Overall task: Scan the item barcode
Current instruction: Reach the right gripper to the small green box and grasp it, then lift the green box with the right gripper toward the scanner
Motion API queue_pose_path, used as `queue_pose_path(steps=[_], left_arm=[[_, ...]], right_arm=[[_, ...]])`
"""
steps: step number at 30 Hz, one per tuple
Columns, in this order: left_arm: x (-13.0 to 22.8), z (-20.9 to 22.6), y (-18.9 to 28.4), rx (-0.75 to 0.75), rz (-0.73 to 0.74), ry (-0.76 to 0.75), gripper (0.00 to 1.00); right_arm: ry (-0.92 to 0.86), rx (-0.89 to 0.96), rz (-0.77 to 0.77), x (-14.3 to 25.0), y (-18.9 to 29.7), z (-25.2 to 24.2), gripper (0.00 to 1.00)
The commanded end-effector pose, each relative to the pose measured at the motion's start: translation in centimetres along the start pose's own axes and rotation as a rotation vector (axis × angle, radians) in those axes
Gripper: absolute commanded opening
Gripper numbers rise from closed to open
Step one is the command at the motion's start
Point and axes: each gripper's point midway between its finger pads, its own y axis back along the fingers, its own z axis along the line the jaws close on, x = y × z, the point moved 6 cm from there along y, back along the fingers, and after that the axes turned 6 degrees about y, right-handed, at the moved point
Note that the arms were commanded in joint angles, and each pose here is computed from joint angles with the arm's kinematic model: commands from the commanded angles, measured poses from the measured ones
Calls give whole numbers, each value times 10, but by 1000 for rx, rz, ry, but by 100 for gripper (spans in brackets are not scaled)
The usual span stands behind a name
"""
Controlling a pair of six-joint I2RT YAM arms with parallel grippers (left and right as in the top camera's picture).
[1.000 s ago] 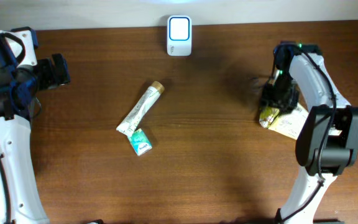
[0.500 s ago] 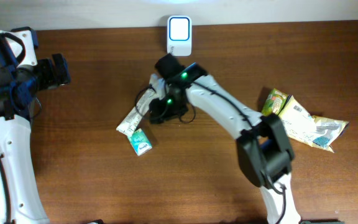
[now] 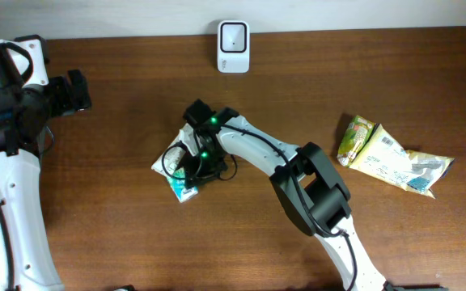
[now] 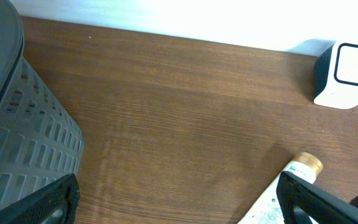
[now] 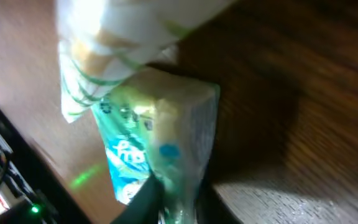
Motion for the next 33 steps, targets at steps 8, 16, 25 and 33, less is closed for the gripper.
queue_pose_path(steps=[8,16,25,33], left_arm=[[-2,1,3,-2,-12,0,99],[-2,1,3,-2,-12,0,99],[-2,1,3,-2,-12,0,99],[-2,1,3,-2,-12,0,99]], right_arm=[[162,-371,-129,4,93,27,4],[247,-792,-451,10,223,13,4],[143,-795,-586,27,284,-27,4],[287,-642,-835,89,390,-2,4]])
